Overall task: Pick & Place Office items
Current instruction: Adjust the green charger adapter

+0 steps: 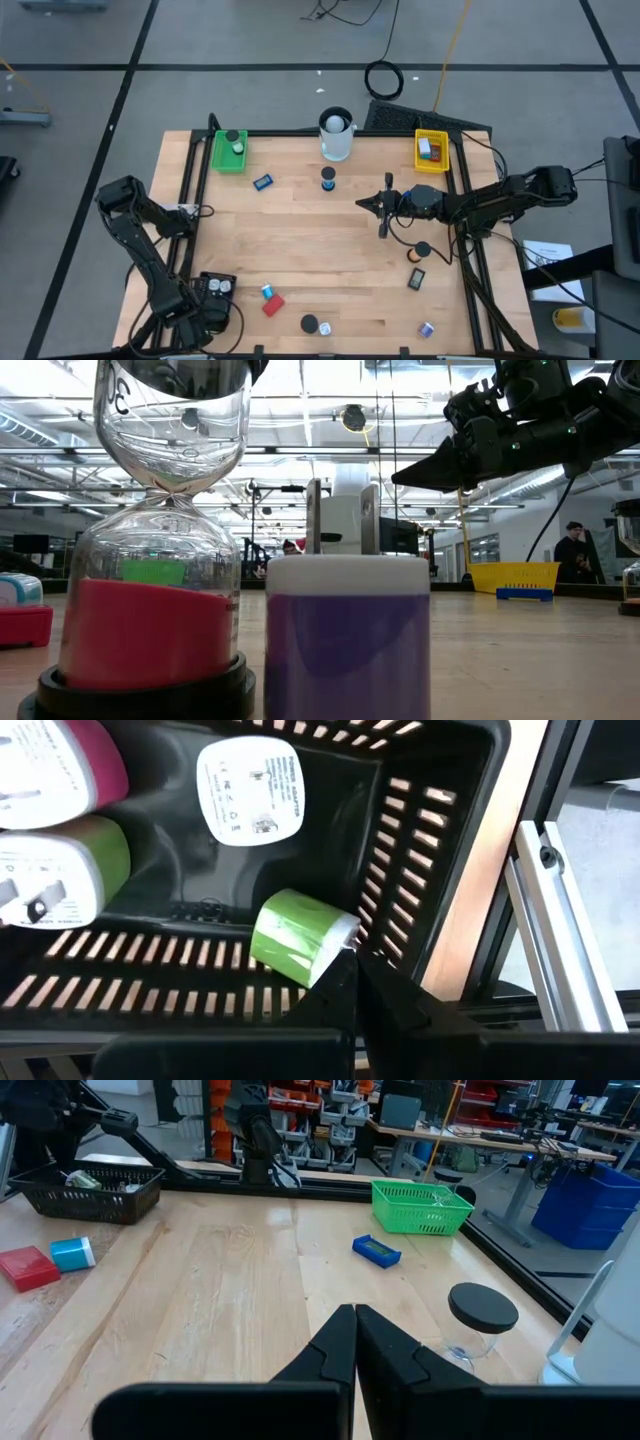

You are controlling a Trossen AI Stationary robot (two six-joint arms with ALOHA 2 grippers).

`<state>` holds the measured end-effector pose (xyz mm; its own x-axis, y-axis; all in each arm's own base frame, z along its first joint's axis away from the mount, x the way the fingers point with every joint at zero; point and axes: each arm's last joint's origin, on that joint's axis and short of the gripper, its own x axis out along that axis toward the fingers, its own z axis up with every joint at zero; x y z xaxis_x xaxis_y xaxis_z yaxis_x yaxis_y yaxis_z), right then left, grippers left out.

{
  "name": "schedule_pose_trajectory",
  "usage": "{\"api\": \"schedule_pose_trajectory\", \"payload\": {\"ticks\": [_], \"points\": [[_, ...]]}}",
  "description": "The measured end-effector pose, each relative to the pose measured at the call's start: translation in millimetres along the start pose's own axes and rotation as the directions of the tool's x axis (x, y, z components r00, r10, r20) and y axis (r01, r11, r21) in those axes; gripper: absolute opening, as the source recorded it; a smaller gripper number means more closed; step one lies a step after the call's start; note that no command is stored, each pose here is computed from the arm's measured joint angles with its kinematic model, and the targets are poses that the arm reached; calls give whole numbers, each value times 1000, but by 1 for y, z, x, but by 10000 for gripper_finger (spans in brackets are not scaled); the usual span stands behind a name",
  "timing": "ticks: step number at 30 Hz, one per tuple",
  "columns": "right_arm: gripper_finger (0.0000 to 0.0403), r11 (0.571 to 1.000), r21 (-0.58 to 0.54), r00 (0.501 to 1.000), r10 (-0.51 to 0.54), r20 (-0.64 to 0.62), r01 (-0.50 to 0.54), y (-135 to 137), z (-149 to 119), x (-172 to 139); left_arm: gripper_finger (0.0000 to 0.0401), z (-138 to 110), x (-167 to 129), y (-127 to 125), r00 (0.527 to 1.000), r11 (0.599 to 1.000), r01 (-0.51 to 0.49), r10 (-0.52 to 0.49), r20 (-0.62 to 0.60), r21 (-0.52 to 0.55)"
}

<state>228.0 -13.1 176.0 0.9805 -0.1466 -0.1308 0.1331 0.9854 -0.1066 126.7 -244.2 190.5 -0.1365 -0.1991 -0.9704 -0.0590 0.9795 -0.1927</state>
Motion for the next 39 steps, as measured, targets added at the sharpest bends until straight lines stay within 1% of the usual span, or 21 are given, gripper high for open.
{"api": "schedule_pose_trajectory", "payload": {"ticks": [5,11,16,20,24,29,34,39], "points": [[0,1000,0,1000,0,0,0,0,0,0,3,-1,2,0,1000,1000,-3,3,1,12],[0,1000,0,1000,0,0,0,0,0,0,3,-4,10,6,999,1000,1,-1,-48,1],[0,1000,0,1000,0,0,0,0,0,0,7,-4,11,7,999,1000,-7,7,-49,0],[0,1000,0,1000,0,0,0,0,0,0,3,-4,11,9,999,999,-37,37,-31,-5],[0,1000,0,1000,0,0,0,0,0,0,9,-3,11,11,997,997,-77,77,9,-10],[0,1000,0,1000,0,0,0,0,0,0,3,-5,10,16,992,991,-129,129,-7,-24],[0,1000,0,1000,0,0,0,0,0,0,12,-7,9,20,984,984,-175,175,-4,-42],[0,1000,0,1000,0,0,0,0,0,0,4,-8,9,24,975,973,-224,224,-2,-62]]}}
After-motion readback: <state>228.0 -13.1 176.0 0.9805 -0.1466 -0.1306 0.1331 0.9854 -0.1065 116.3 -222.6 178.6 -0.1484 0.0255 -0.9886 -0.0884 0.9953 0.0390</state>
